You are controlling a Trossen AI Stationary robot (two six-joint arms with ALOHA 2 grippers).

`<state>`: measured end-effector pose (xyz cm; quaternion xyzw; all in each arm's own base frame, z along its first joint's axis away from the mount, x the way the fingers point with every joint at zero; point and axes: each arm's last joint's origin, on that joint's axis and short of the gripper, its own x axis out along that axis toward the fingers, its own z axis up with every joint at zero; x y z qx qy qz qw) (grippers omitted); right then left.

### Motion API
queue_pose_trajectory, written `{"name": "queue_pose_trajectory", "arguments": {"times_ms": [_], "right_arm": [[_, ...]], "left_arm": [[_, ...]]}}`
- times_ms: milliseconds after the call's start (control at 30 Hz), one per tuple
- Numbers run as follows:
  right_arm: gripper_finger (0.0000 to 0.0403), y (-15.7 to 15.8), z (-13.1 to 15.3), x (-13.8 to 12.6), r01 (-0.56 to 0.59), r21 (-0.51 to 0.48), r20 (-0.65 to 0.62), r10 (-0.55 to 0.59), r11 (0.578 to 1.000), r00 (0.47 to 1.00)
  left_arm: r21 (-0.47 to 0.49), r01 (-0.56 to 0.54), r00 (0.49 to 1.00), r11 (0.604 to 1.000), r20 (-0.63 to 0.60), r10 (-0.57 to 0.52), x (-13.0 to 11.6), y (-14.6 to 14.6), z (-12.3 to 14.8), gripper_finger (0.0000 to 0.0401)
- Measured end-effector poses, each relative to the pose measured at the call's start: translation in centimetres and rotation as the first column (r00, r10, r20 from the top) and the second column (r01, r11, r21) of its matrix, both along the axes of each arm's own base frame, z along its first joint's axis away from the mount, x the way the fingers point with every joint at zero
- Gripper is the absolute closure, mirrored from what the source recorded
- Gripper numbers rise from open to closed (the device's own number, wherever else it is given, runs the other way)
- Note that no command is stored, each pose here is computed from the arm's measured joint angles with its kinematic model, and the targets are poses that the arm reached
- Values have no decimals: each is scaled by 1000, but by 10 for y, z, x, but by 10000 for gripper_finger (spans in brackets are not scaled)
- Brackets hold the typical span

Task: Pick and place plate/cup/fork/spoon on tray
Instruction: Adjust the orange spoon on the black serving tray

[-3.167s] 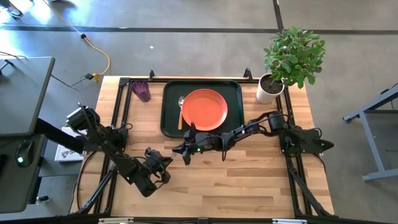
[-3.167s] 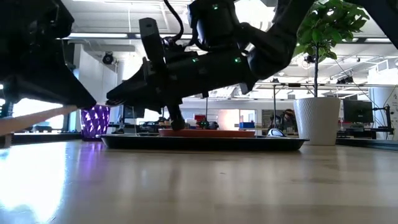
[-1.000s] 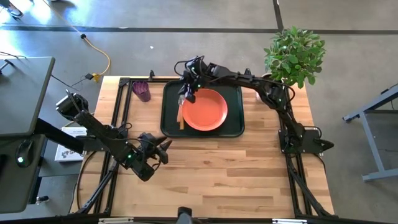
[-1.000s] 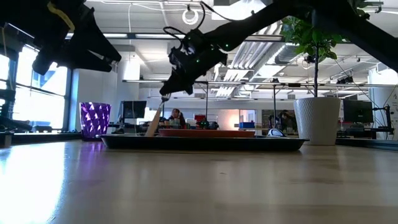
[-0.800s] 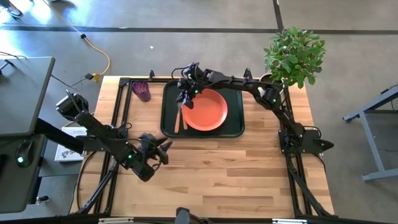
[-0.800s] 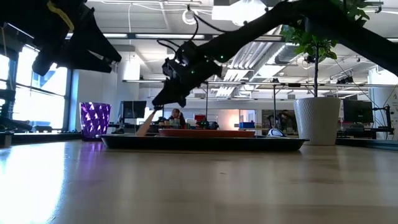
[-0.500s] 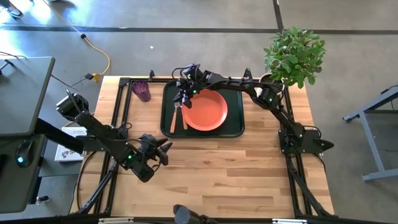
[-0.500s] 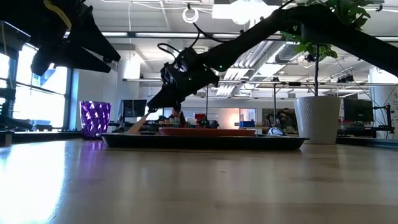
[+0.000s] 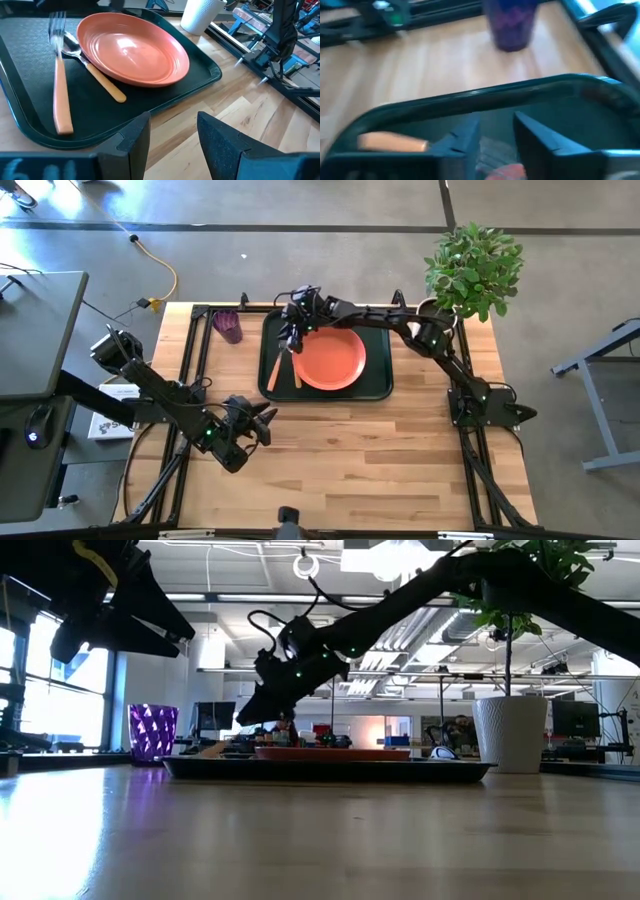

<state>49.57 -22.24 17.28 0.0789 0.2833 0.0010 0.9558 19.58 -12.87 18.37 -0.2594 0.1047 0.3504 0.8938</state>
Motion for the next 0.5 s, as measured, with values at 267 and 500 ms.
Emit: {"name": "queue_pose_trajectory", "arguments": {"times_ms": [267,500], "right_arm": [[161,29,13,6,42,-160,-71,-54,986,996],[172,106,25,-1,-171,-268,-370,63,948,927]], "left_arm": [[9,5,1000,1000,-13,-4,-1,0,0,247],[9,44,996,999,-84,-43,-13,5,8,247]]}}
